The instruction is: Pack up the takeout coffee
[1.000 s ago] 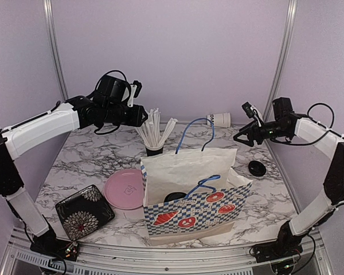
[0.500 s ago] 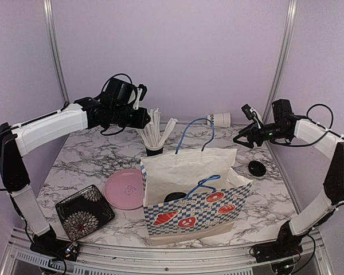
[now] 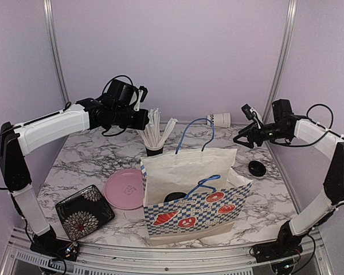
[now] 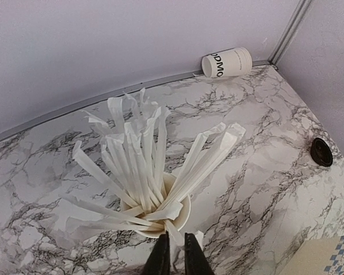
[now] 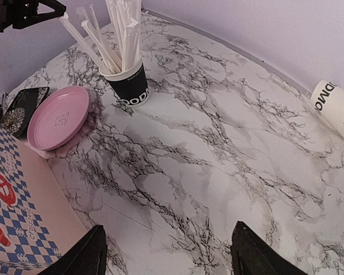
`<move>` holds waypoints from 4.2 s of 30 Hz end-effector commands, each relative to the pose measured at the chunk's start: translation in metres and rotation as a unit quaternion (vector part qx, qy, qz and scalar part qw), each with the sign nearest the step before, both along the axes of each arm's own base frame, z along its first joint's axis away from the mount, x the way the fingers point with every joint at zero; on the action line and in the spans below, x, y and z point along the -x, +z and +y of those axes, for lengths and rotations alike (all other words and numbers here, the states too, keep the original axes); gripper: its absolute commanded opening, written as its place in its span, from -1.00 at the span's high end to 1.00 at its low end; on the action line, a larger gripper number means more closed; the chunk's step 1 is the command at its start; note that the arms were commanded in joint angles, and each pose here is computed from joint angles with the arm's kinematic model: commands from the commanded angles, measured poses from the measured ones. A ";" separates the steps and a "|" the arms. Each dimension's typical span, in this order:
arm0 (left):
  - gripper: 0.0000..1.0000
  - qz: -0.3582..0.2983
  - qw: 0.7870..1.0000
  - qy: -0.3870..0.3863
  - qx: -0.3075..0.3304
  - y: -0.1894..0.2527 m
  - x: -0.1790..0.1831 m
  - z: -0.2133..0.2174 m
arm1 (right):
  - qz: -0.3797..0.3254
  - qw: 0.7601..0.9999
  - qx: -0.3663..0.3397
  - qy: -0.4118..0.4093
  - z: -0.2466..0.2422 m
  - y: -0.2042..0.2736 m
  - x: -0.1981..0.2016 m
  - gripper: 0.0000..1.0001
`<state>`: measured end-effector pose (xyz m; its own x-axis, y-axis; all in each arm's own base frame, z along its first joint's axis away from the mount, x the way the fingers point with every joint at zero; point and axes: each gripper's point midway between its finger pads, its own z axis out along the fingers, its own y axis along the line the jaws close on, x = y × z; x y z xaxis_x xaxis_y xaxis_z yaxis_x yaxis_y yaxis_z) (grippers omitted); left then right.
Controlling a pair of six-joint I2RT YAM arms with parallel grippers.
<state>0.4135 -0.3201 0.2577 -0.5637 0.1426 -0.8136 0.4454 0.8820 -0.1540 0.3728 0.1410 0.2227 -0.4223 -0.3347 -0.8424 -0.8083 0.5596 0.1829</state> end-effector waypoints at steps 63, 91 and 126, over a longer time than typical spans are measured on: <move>1.00 -0.012 0.944 -0.313 0.106 0.214 0.258 -0.046 | -0.014 1.000 0.017 0.009 -0.001 -0.003 0.001 -0.39; 1.00 0.016 0.898 -0.409 0.163 0.208 0.285 -0.100 | -0.005 1.000 0.022 0.016 -0.001 -0.009 0.002 -0.39; 0.02 -0.067 0.993 -0.091 -0.021 0.113 0.143 -0.012 | 0.015 0.999 0.030 0.040 0.007 -0.025 0.007 -0.39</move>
